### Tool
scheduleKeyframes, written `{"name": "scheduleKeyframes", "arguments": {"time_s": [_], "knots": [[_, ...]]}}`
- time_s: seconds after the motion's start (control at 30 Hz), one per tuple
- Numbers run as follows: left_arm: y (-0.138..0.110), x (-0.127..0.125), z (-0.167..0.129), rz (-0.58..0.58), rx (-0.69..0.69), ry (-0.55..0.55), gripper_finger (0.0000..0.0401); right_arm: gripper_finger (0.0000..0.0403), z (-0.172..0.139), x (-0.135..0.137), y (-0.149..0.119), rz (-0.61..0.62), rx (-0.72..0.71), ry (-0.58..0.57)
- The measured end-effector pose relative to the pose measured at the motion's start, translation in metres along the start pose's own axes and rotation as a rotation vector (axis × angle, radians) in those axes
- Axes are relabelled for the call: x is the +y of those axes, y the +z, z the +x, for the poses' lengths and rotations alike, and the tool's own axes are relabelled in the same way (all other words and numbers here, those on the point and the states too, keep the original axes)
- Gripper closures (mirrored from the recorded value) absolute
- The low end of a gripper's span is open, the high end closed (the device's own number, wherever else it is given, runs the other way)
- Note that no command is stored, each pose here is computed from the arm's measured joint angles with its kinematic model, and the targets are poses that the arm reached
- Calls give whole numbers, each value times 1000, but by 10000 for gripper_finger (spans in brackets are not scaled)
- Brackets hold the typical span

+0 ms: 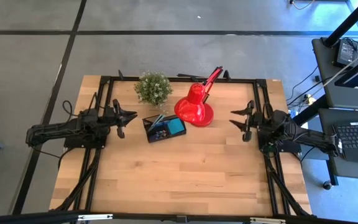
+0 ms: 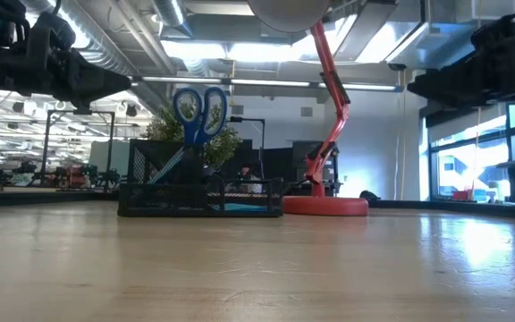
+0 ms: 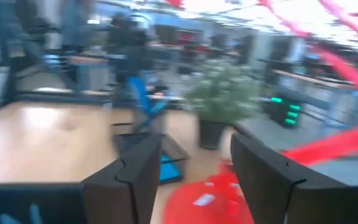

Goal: Pick and place office supplies into organizer
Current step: Return to Home Position

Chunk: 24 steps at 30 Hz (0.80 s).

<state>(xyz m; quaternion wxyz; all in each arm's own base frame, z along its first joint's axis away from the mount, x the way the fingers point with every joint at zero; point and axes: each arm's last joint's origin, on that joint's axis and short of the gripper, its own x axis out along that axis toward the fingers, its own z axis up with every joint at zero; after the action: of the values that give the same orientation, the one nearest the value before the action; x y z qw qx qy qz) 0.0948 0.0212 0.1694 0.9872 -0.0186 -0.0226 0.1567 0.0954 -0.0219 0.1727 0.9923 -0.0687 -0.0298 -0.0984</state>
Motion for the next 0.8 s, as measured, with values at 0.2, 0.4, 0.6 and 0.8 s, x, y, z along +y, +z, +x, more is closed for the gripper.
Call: {"name": "scheduleKeyframes", "arguments": {"time_s": [0.2,0.4,0.6,0.8], "knots": [[0,0,0,0,0,0,350,208,-2,-10,-3,117,41,-368],[0,0,0,0,0,0,350,208,-2,-12,-3,140,38,-410],[0,0,0,0,0,0,350,208,-2,-12,-3,141,38,-410],[0,0,0,0,0,0,350,208,-2,-12,-3,141,38,-410]]}}
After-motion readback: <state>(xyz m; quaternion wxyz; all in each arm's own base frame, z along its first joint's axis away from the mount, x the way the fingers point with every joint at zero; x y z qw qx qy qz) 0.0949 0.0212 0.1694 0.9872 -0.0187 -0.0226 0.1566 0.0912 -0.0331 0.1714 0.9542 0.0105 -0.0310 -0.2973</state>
